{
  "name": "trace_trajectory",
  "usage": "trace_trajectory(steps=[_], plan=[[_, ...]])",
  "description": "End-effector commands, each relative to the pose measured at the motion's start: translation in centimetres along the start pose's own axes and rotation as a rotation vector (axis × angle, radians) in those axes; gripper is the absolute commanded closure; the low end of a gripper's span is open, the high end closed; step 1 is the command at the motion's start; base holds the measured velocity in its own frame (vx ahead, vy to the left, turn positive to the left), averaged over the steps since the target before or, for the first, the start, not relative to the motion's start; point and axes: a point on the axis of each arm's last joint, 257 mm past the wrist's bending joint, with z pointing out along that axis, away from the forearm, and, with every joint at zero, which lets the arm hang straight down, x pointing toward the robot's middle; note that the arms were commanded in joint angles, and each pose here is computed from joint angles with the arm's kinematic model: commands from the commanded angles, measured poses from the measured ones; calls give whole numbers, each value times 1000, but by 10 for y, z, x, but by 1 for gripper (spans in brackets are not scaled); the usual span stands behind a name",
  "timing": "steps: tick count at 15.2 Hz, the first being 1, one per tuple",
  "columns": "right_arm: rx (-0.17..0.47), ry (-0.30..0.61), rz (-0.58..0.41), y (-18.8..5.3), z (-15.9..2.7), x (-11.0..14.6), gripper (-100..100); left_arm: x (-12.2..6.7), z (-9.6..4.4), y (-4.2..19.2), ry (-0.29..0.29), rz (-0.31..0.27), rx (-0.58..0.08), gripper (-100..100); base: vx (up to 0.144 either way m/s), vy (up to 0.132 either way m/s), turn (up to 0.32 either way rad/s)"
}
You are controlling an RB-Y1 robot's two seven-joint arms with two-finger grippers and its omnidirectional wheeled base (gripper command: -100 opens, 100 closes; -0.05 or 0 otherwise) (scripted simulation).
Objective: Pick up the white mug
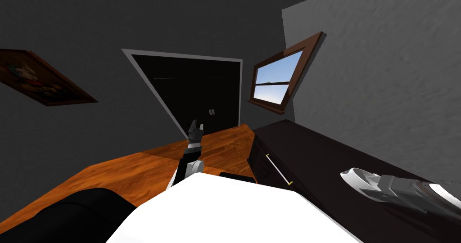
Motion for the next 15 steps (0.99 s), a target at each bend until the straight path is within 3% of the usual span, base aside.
trace_trajectory(steps=[1,2,6,7,8,12,15], plan=[[-9,53,6,3,-4,21,-100,0,0,0,0,0,0,0,35,-1,118],[-6,26,4,2,-2,10,-100,0,0,0,0,0,0,0,20,-4,33],[1,28,26,8,15,34,-100,0,0,0,0,0,0,0,18,1,70],[-1,28,19,6,11,26,-100,0,0,0,0,0,0,0,13,1,24],[-1,29,21,6,12,28,100,0,0,0,0,0,0,0,0,0,0],[1,29,22,6,12,28,100,0,0,0,0,0,0,0,0,0,0],[-6,31,7,3,-1,14,100,0,0,0,0,0,0,0,-17,0,-74]])
